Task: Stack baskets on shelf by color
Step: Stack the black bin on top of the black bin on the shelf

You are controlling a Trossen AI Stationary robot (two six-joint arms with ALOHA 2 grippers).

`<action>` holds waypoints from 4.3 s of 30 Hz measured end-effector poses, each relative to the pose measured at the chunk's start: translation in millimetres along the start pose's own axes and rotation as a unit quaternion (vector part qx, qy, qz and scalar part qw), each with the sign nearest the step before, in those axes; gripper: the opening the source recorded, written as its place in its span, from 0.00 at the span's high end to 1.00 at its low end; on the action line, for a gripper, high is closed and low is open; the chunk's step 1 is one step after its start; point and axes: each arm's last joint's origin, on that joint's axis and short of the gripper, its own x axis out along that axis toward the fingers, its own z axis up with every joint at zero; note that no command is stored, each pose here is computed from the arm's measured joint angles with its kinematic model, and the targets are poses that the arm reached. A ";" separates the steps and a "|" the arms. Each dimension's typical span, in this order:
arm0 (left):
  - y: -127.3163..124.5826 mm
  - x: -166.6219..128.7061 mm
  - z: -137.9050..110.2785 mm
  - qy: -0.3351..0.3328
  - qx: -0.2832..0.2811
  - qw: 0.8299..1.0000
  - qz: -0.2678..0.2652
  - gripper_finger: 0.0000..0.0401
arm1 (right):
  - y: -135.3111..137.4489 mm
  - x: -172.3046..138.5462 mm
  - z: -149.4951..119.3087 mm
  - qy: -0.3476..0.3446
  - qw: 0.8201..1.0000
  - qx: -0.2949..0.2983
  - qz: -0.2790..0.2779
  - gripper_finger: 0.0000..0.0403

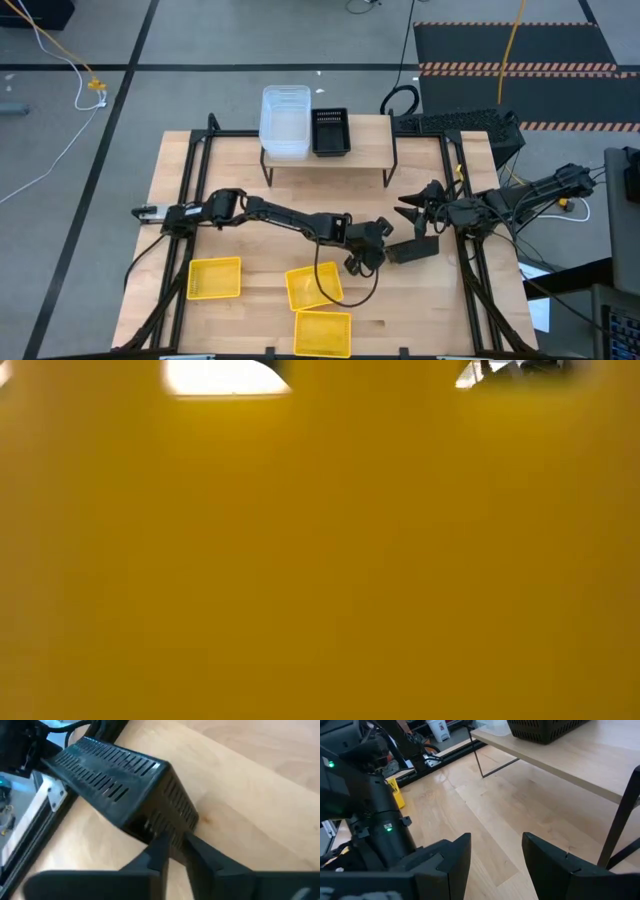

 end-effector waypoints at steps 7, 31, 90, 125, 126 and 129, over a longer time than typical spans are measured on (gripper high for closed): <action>4.3 -0.1 -7.6 0.013 -0.089 0.996 -0.001 0.59 | 0.0 0.0 -0.1 0.001 1.000 0.004 0.001 0.58; 45.9 0.6 -52.8 -0.168 -0.139 0.975 -0.038 0.60 | 0.3 0.0 0.3 -0.001 1.000 0.002 0.002 0.58; -25.1 30.8 -7.7 -0.148 0.215 0.964 0.058 0.65 | 2.5 1.2 2.0 -0.009 1.000 0.000 0.008 0.58; -18.9 41.7 -7.8 -0.036 0.095 0.984 0.147 0.65 | 18.1 -4.4 -12.9 0.216 0.966 -0.067 0.121 0.67; -15.4 35.3 -5.4 -0.031 0.076 0.987 0.139 0.65 | 19.2 -7.4 -11.6 0.237 0.962 -0.072 0.112 0.69; -0.4 16.9 2.0 -0.052 0.020 0.990 0.130 0.65 | 20.3 -12.4 -13.7 0.304 0.949 -0.058 0.058 0.75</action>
